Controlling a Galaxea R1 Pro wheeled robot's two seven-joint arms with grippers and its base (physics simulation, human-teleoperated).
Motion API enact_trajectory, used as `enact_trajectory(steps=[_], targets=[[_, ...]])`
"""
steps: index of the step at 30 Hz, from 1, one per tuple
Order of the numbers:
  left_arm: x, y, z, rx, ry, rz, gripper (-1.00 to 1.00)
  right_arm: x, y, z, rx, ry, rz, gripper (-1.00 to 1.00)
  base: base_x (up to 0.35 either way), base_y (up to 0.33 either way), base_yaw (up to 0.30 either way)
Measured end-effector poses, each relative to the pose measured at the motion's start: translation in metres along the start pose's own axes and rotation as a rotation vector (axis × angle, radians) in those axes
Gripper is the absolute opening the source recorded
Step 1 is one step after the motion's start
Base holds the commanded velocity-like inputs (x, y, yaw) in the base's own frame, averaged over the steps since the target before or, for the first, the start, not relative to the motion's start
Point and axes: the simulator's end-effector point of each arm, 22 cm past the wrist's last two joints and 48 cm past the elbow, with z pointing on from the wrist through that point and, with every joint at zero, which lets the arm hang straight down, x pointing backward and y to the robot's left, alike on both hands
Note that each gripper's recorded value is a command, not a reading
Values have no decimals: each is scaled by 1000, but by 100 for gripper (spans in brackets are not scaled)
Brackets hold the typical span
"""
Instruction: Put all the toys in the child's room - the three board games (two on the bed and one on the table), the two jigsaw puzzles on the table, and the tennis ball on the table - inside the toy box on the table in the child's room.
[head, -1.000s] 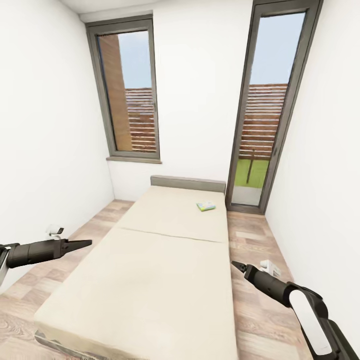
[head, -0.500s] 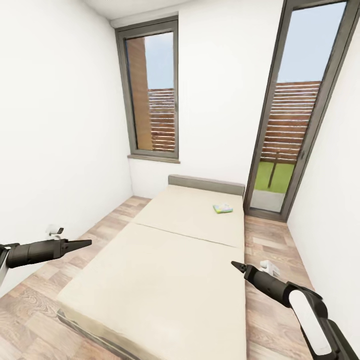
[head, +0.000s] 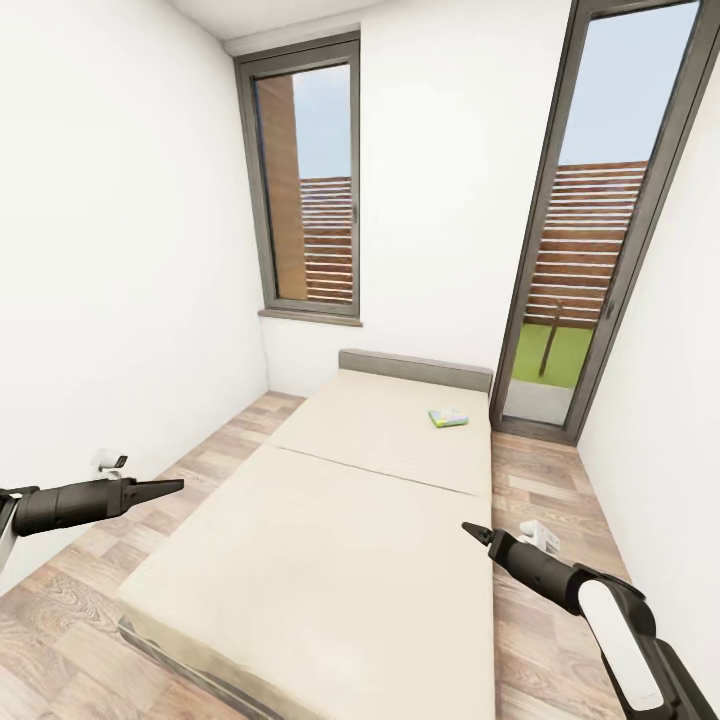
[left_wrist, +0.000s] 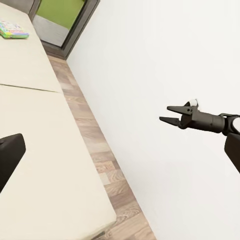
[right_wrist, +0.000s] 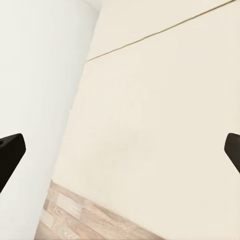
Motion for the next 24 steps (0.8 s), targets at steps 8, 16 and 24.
enact_trajectory(steps=[8,16,24], targets=[[1,0,2,2,1,-1,100,0,-2,0,3,-1,3,100,0,0,0],[1,-1,4,7,-1,-2,100,0,-8,2,14,-12,10,100,0,0,0],[1,-2,4,8,-2,-1,100,1,-11,4,20,-19,10,100,0,-86,0]])
